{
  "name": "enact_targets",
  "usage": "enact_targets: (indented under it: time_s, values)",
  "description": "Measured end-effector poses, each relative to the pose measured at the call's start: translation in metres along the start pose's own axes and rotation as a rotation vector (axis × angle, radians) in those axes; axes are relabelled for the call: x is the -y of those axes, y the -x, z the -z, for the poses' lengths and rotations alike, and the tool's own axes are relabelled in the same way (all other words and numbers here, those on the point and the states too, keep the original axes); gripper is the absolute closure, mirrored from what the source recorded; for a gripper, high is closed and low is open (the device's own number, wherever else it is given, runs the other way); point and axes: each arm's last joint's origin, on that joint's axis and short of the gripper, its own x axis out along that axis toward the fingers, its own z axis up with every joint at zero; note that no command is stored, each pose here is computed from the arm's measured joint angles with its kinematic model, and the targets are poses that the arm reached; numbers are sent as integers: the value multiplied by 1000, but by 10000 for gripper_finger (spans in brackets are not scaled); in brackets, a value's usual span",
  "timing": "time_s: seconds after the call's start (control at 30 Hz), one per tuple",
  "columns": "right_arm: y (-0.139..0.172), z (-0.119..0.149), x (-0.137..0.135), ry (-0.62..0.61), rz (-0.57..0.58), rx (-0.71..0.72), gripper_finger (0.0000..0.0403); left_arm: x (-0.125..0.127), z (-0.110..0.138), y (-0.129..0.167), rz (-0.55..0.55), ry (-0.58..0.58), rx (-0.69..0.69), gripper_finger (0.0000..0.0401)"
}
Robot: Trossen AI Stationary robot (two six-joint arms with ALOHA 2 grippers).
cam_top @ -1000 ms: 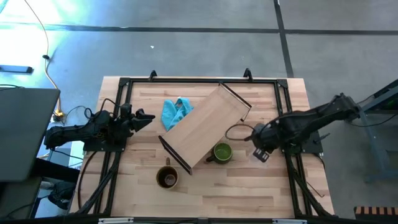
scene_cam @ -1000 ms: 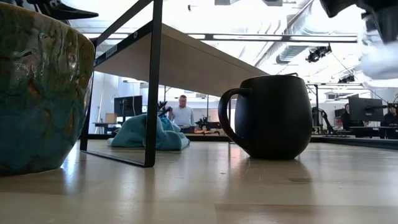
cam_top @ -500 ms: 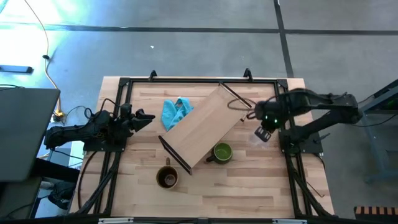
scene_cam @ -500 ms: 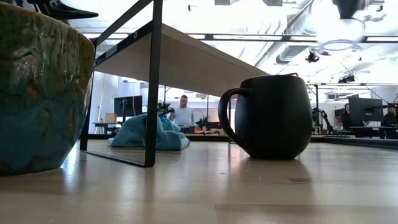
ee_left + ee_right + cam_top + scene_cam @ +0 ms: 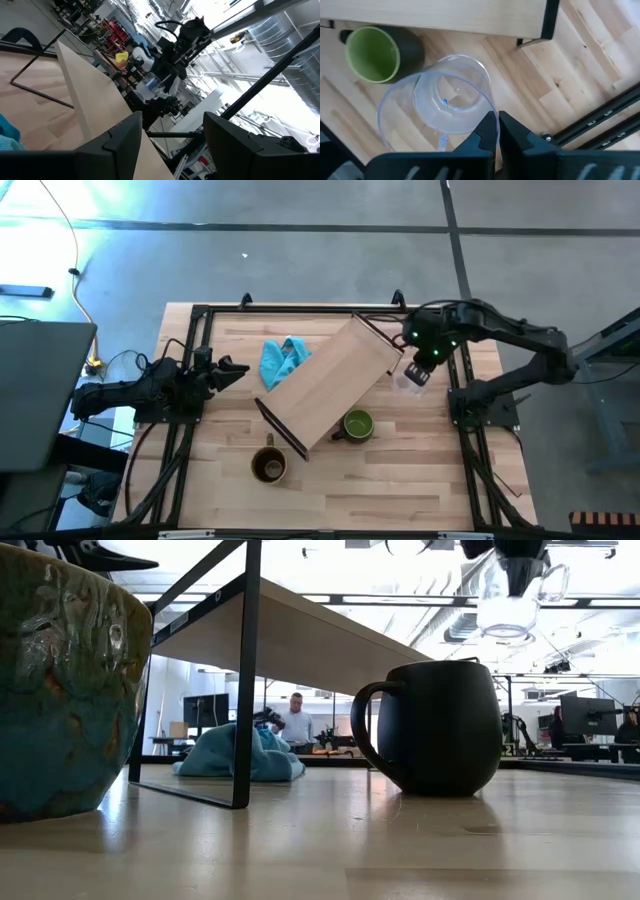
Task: Stack small to large cups/mugs on shelf
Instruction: Put the transparent mug on the shelf
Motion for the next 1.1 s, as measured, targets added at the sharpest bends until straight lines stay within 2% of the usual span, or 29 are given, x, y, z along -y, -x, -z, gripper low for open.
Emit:
enact_targets:
  time_s: [0.3,0.5,0.8,0.97,1.1]
  values:
    - [-10,-21,14,40,21,-36,403,0,0,0,0,1,0,201]
    - [14,-44,12,91,18,60,403,-1,1,0,-6,15,-5,201]
    - [41,-99,11,197,28,201,403,-2,2,0,-25,28,-21,201]
    - [32,-125,17,215,18,190,403,-4,4,0,-42,53,-35,201]
    - [20,-135,22,214,-4,148,403,-5,4,0,-48,68,-46,201]
